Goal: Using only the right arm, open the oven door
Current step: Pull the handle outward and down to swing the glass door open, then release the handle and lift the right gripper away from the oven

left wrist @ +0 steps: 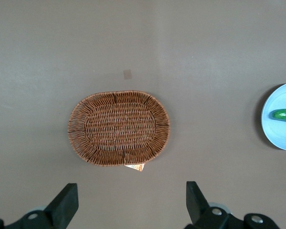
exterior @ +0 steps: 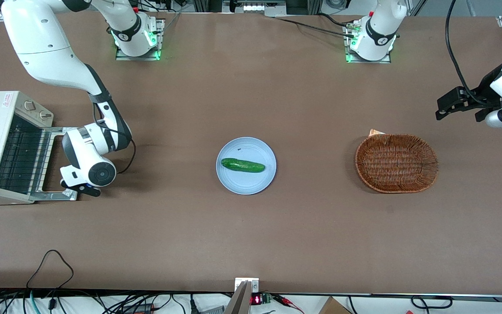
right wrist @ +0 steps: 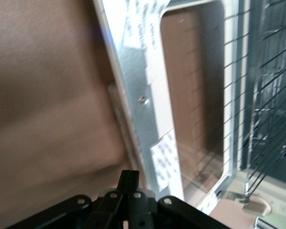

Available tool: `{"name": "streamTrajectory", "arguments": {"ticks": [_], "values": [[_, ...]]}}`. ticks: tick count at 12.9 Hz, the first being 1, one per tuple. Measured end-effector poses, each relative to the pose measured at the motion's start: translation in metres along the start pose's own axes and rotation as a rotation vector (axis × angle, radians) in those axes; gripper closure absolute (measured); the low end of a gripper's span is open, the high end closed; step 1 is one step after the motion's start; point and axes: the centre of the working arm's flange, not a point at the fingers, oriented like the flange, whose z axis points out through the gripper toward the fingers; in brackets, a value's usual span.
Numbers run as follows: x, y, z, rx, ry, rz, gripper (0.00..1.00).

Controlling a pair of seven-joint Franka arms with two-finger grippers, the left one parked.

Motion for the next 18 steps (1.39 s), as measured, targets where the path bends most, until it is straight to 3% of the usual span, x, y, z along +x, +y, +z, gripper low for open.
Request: {"name": "streamTrajectory", "arguments": {"ticks": [6,8,12,14,15,18], "values": [[0.006,-0.004,-0.031,0.154,-0.064,0.074,0.93],[0.009,-0.001,-0.053,0.232,-0.106,0.092,0.71],[0.011,0.045,-0.116,0.298,-0.233,0.007,0.28],[0.013,0.083,-0.158,0.336,-0.274,-0.059,0.07],[0.012,0.100,-0.176,0.357,-0.291,-0.097,0.00],[0.007,0.144,-0.214,0.429,-0.304,-0.206,0.00]]}}
